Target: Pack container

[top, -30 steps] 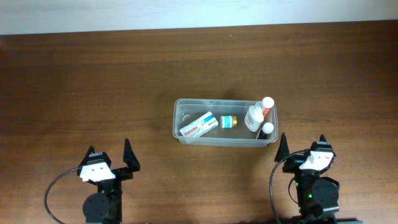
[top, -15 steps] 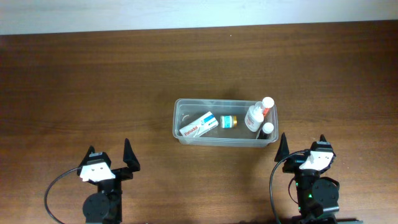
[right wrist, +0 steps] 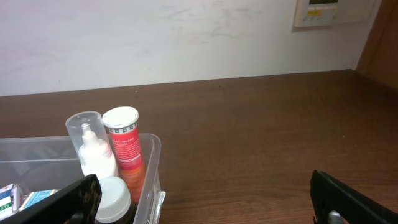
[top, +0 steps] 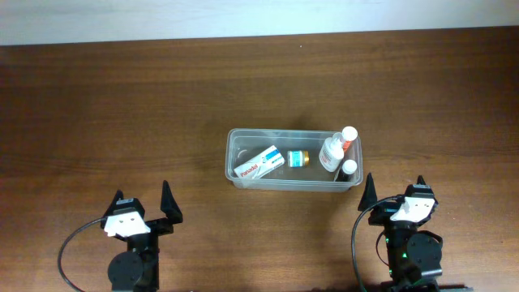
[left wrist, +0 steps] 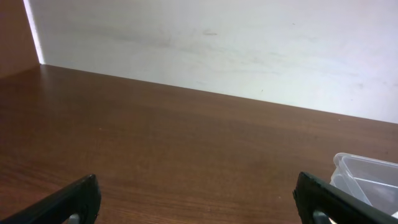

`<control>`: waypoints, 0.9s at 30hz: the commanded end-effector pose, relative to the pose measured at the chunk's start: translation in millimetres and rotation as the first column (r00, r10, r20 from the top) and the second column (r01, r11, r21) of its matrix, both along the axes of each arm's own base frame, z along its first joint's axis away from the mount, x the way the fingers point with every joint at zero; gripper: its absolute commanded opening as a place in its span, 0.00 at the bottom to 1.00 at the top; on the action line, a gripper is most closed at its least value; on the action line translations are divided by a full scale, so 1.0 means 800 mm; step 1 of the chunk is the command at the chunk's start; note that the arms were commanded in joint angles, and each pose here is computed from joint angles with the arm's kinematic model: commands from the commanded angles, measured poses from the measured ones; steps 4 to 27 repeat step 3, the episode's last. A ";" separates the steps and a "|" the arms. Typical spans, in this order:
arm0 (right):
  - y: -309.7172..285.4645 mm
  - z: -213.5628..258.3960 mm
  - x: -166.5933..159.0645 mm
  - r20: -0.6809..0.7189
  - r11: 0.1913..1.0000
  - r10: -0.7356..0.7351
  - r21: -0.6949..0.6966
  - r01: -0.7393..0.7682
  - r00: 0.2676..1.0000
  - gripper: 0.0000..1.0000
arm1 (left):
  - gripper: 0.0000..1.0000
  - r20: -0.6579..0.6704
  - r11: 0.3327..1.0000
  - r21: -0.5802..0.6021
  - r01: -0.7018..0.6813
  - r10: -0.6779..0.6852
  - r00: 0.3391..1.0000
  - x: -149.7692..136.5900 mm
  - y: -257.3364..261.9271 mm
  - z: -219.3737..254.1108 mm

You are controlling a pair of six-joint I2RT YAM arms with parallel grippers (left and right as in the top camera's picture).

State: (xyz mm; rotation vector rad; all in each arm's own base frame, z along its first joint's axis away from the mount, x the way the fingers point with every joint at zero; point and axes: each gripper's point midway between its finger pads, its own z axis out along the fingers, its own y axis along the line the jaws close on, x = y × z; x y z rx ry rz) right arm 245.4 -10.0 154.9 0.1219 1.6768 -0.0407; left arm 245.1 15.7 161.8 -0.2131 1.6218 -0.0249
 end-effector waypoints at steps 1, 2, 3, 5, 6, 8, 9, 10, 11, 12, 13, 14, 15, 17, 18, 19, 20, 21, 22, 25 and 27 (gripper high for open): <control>-0.003 -0.006 0.000 -0.011 1.000 -0.008 -0.009 0.008 1.000 0.98 | 1.00 0.004 1.000 0.016 -0.012 0.012 1.000 0.000 0.003 -0.001; -0.003 -0.006 0.000 -0.011 1.000 -0.008 -0.009 0.008 1.000 0.98 | 1.00 0.004 1.000 0.016 -0.012 0.012 1.000 0.000 0.003 -0.001; -0.003 -0.006 0.000 -0.011 1.000 -0.008 -0.009 0.008 1.000 0.98 | 1.00 0.004 1.000 0.016 -0.012 0.012 1.000 0.000 0.003 -0.001; -0.003 -0.006 0.000 -0.011 1.000 -0.008 -0.009 0.008 1.000 0.98 | 1.00 0.004 1.000 0.016 -0.012 0.012 1.000 0.000 0.003 -0.001; -0.003 -0.006 0.000 -0.011 1.000 -0.008 -0.009 0.008 1.000 0.98 | 1.00 0.004 1.000 0.016 -0.012 0.012 1.000 0.000 0.003 -0.001; -0.003 -0.006 0.000 -0.011 1.000 -0.008 -0.009 0.008 1.000 0.98 | 1.00 0.004 1.000 0.016 -0.012 0.012 1.000 0.000 0.003 -0.001; -0.003 -0.006 0.000 -0.011 1.000 -0.008 -0.009 0.008 1.000 0.98 | 1.00 0.004 1.000 0.016 -0.012 0.012 1.000 0.000 0.003 -0.001; -0.003 -0.006 0.000 -0.011 1.000 -0.008 -0.009 0.008 1.000 0.98 | 1.00 0.004 1.000 0.016 -0.012 0.012 1.000 0.000 0.003 -0.001; -0.003 -0.006 0.000 -0.011 1.000 -0.008 -0.009 0.008 1.000 0.98 | 1.00 0.004 1.000 0.016 -0.012 0.012 1.000 0.000 0.003 -0.001; -0.003 -0.006 0.000 -0.011 1.000 -0.008 -0.009 0.008 1.000 0.98 | 1.00 0.004 1.000 0.016 -0.012 0.012 1.000 0.000 0.003 -0.001; -0.003 -0.006 0.000 -0.011 1.000 -0.008 -0.009 0.008 1.000 0.98 | 1.00 0.004 1.000 0.016 -0.012 0.012 1.000 0.000 0.003 -0.001; -0.003 -0.006 0.000 -0.011 1.000 -0.008 -0.009 0.008 1.000 0.98 | 1.00 0.004 1.000 0.016 -0.012 0.012 1.000 0.000 0.003 -0.001; -0.003 -0.006 0.000 -0.011 1.000 -0.008 -0.009 0.008 1.000 0.98 | 1.00 0.004 1.000 0.016 -0.012 0.012 1.000 0.000 0.003 -0.001; -0.003 -0.006 0.000 -0.011 1.000 -0.008 -0.009 0.008 1.000 0.98 | 1.00 0.004 1.000 0.016 -0.012 0.012 1.000 0.000 0.003 -0.001; -0.003 -0.006 0.000 -0.011 1.000 -0.008 -0.009 0.008 1.000 0.98 | 1.00 0.004 1.000 0.016 -0.012 0.012 1.000 0.000 0.003 -0.001; -0.003 -0.006 0.000 -0.011 1.000 -0.008 -0.009 0.008 1.000 0.98 | 1.00 0.004 1.000 0.016 -0.012 0.012 1.000 0.000 0.003 -0.001; -0.003 -0.006 0.000 -0.011 1.000 -0.008 -0.009 0.008 1.000 0.98 | 1.00 0.004 1.000 0.016 -0.012 0.012 1.000 0.000 0.003 -0.001; -0.003 -0.006 0.000 -0.011 1.000 -0.008 -0.009 0.008 1.000 0.98 | 1.00 0.004 1.000 0.016 -0.012 0.012 1.000 0.000 0.003 -0.001; -0.003 -0.006 0.000 -0.011 1.000 -0.008 -0.009 0.008 1.000 0.98 | 1.00 0.004 1.000 0.016 -0.012 0.012 1.000 0.000 0.003 -0.001; -0.003 -0.006 0.000 -0.011 1.000 -0.008 -0.009 0.008 1.000 0.98 | 1.00 0.004 1.000 0.016 -0.012 0.012 1.000 0.000 0.003 -0.001; -0.003 -0.006 0.000 -0.011 1.000 -0.008 -0.009 0.008 1.000 0.98 | 1.00 0.004 1.000 0.016 -0.012 0.012 1.000 0.000 0.003 -0.001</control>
